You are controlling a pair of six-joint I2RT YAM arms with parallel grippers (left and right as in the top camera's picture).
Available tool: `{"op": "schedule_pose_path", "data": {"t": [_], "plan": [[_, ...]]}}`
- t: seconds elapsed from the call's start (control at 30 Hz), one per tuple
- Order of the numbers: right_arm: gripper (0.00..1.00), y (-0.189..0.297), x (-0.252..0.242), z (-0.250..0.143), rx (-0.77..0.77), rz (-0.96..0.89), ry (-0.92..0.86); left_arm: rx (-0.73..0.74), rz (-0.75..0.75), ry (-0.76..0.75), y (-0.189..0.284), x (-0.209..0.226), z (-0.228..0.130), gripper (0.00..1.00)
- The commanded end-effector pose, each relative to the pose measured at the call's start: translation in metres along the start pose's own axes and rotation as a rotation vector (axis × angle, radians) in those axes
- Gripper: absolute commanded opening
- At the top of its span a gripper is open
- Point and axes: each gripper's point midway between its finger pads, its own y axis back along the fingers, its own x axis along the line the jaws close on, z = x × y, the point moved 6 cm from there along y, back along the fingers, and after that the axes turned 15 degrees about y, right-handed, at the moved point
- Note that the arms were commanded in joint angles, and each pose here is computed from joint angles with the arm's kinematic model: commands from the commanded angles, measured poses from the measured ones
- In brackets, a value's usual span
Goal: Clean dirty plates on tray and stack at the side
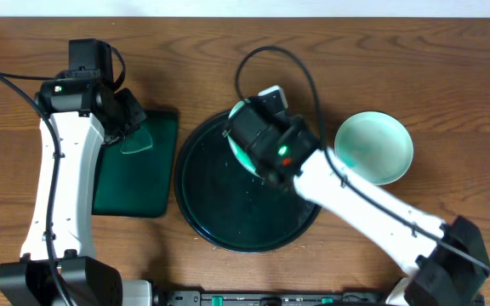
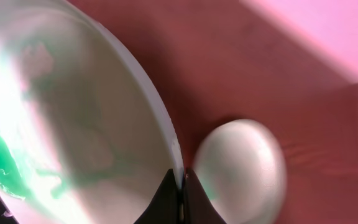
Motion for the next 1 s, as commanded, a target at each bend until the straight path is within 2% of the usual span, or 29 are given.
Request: {"op": "schedule_pose_path", "data": {"t": [0.0,0.23,0.6,0.67,0.8,0.97], "plan": [[0.01,0.046,-0.027,0.012,-0.139,-0.339,0.009,0.002,0.021,-0.012,-0.004,0.003,0.000,0.07],[0.01,0.110,-0.021,0.015,-0.314,-0.634,0.081,0.003,0.022,-0.012,-0.004,0.004,0.000,0.07],[0.01,0.113,-0.011,0.014,-0.317,-0.580,0.128,0.001,0.020,-0.012,-0.004,0.003,0.000,0.07],[0.01,0.103,-0.004,0.012,-0.288,-0.478,0.141,0.000,0.020,-0.011,-0.004,0.003,0.000,0.07],[0.01,0.069,0.015,0.002,-0.158,-0.144,0.172,0.000,0.020,-0.011,-0.004,0.003,0.000,0.07],[0.01,0.037,0.033,-0.008,-0.009,0.272,0.105,0.000,0.020,-0.011,-0.004,0.003,0.000,0.07]]}}
